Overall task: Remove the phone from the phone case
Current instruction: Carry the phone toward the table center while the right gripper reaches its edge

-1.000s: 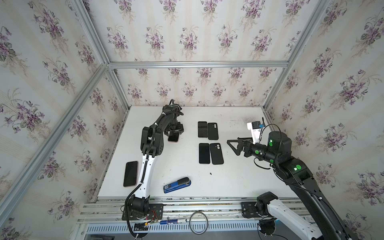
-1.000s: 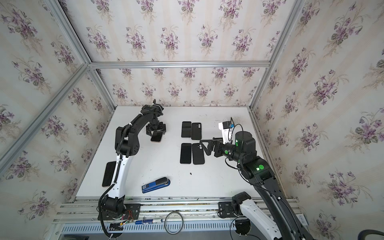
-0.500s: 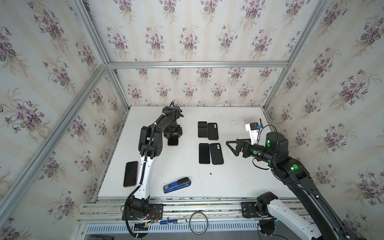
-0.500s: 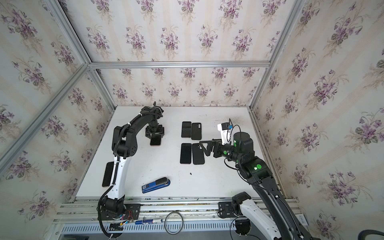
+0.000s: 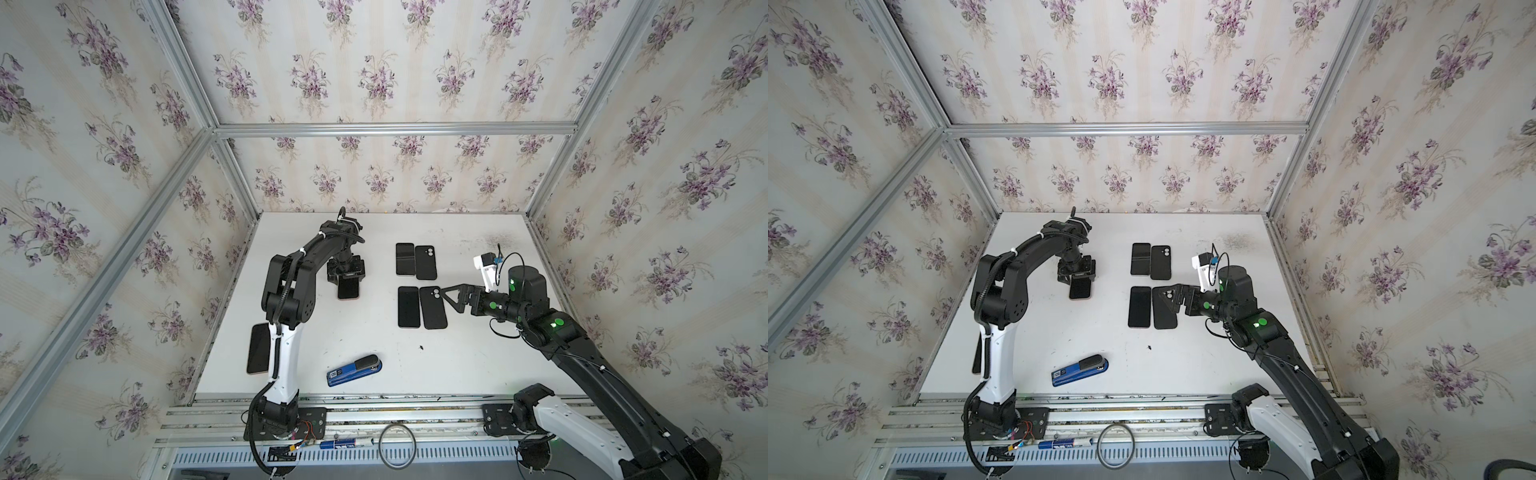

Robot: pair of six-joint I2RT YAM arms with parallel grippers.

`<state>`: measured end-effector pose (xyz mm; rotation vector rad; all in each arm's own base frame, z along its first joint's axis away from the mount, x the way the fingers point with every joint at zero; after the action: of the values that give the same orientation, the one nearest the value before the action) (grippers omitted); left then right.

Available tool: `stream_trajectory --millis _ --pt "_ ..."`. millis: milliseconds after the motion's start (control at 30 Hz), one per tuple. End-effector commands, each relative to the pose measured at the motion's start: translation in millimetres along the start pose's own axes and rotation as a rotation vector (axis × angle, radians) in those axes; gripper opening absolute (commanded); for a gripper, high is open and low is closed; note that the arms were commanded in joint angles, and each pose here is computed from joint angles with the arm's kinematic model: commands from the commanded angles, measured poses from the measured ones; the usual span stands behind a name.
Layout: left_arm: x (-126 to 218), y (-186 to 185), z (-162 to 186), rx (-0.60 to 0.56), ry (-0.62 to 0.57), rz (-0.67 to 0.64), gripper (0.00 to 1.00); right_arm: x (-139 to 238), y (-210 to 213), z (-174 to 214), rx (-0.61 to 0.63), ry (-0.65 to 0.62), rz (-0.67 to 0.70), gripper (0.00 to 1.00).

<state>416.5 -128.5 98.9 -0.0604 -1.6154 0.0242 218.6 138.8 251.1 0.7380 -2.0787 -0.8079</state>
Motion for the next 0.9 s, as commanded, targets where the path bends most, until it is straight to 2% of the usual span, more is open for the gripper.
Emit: stream_trajectory --millis 0,433,700,867 --pt "8.0 -9.1 -3.1 0.008 -0.052 0.06 0.72 -9.5 9.3 -3.1 0.03 -0.007 -0.08 1.0" --pt "61.5 -56.4 17.7 -0.059 -0.191 0.208 0.7 -87.7 32.1 22.8 0.146 0.194 -0.175 0.99" --pt "91.5 -87.3 34.2 -0.108 -0.268 0.299 0.69 -131.3 35.3 20.7 0.129 0.25 -0.187 0.97" --pt "106.6 -100.2 42.4 -0.13 -0.307 0.341 0.69 -148.6 28.7 17.1 0.094 0.242 -0.164 0.95"
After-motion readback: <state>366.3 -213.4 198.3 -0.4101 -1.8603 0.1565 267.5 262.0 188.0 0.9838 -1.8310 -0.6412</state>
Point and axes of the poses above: each gripper's point midway between its finger pads, its own x axis back along the fingers, its own y axis along the line the jaws close on, z = x × y, the point moved 6 cm from there along x, back along the fingers, and after that the axes turned 8 degrees about -x, right-handed, at the moved point
